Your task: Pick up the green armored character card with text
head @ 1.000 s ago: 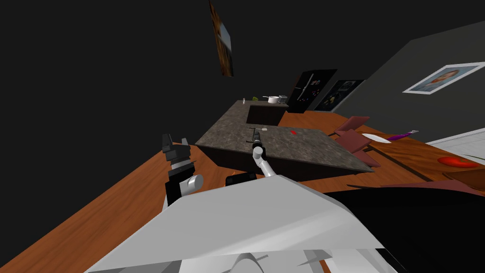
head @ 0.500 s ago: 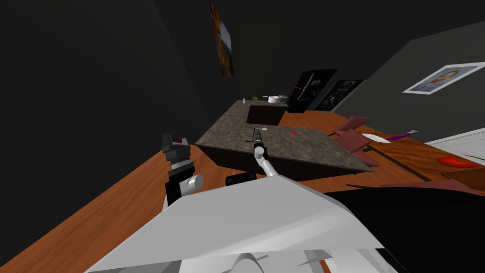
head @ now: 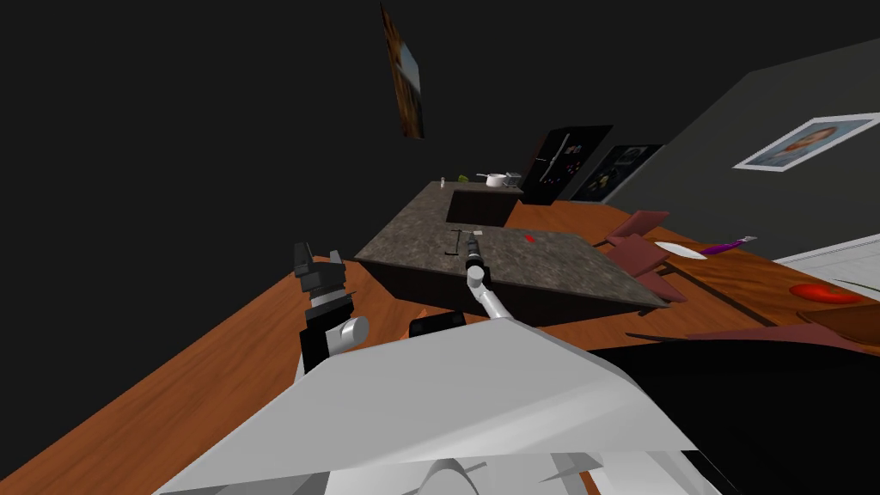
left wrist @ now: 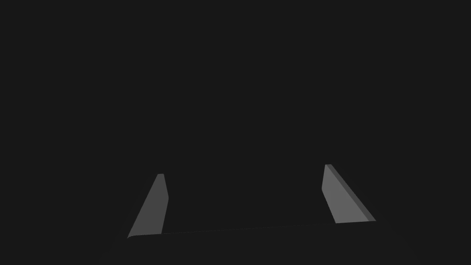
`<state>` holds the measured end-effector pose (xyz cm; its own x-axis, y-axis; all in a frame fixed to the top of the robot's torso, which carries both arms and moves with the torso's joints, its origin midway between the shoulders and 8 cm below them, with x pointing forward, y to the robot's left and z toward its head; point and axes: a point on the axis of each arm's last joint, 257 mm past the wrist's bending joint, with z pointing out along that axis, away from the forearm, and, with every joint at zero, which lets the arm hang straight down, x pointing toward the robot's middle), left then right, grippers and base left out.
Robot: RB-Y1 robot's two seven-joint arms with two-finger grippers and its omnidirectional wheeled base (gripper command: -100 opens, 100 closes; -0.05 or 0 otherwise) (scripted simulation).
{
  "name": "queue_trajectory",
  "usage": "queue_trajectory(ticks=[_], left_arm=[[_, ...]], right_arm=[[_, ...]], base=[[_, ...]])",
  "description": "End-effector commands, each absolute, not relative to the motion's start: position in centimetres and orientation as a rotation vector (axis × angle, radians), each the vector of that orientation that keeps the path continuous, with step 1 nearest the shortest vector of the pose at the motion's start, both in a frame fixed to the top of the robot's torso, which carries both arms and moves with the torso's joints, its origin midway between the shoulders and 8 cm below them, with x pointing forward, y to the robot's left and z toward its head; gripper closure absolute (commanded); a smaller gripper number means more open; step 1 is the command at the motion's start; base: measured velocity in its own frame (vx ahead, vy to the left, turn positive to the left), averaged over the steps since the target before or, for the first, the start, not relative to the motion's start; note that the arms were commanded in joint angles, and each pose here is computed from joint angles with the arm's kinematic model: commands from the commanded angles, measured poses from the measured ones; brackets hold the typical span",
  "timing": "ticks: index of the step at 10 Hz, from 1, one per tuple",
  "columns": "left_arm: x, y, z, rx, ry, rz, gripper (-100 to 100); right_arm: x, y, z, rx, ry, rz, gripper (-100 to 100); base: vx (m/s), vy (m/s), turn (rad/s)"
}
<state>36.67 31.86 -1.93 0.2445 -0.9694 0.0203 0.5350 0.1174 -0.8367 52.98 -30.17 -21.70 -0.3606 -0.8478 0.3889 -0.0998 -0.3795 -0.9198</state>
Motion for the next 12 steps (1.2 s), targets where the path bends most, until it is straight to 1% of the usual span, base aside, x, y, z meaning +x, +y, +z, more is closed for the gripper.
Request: queue_trajectory(ticks=[1,2,4,5,6,7,8,9,12], left_arm=[[36.7,31.9,-1.9,-0.851,0.638,-1.217,0],[36.7,31.9,-1.9,-0.851,0.638,-1.217,0],[36.7,31.9,-1.9,-0.851,0.638,-1.217,0],[36.7,31.9,-1.9,-0.851,0.638,-1.217,0],[36.7,31.9,-1.9,-0.851,0.638,-1.217,0],[36.7,31.9,-1.9,-0.851,0.638,-1.217,0],[36.7,31.9,-1.9,-0.851,0.638,-1.217,0],[36.7,31.9,-1.9,-0.851,0.638,-1.217,0],[36.7,31.9,-1.9,-0.851,0.638,-1.217,0]], right_arm=[[53.1,-28.5,-22.2,-1.294,1.319,-1.734,-100],[53.1,-27.2,-22.4,-1.273,1.343,-1.694,-100],[53.1,-25.9,-22.6,-1.253,1.366,-1.657,-100],[53.1,-26.3,-22.6,-1.260,1.358,-1.669,-100],[53.1,-26.2,-22.7,-1.258,1.359,-1.666,0],[53.6,-25.8,-22.2,-1.259,1.358,-1.666,-100],[53.3,-26.0,-22.4,-1.256,1.360,-1.664,-100],[53.3,-25.9,-22.4,-1.258,1.358,-1.665,100],[53.3,-25.9,-22.4,-1.258,1.359,-1.665,100]], base=[[0.193,0.059,0.008],[0.139,0.078,-0.059],[0.017,0.042,-0.045],[0.000,0.000,0.000],[0.000,0.000,0.000],[0.000,0.000,0.000],[0.000,0.000,0.000],[0.000,0.000,0.000],[0.000,0.000,0.000]])
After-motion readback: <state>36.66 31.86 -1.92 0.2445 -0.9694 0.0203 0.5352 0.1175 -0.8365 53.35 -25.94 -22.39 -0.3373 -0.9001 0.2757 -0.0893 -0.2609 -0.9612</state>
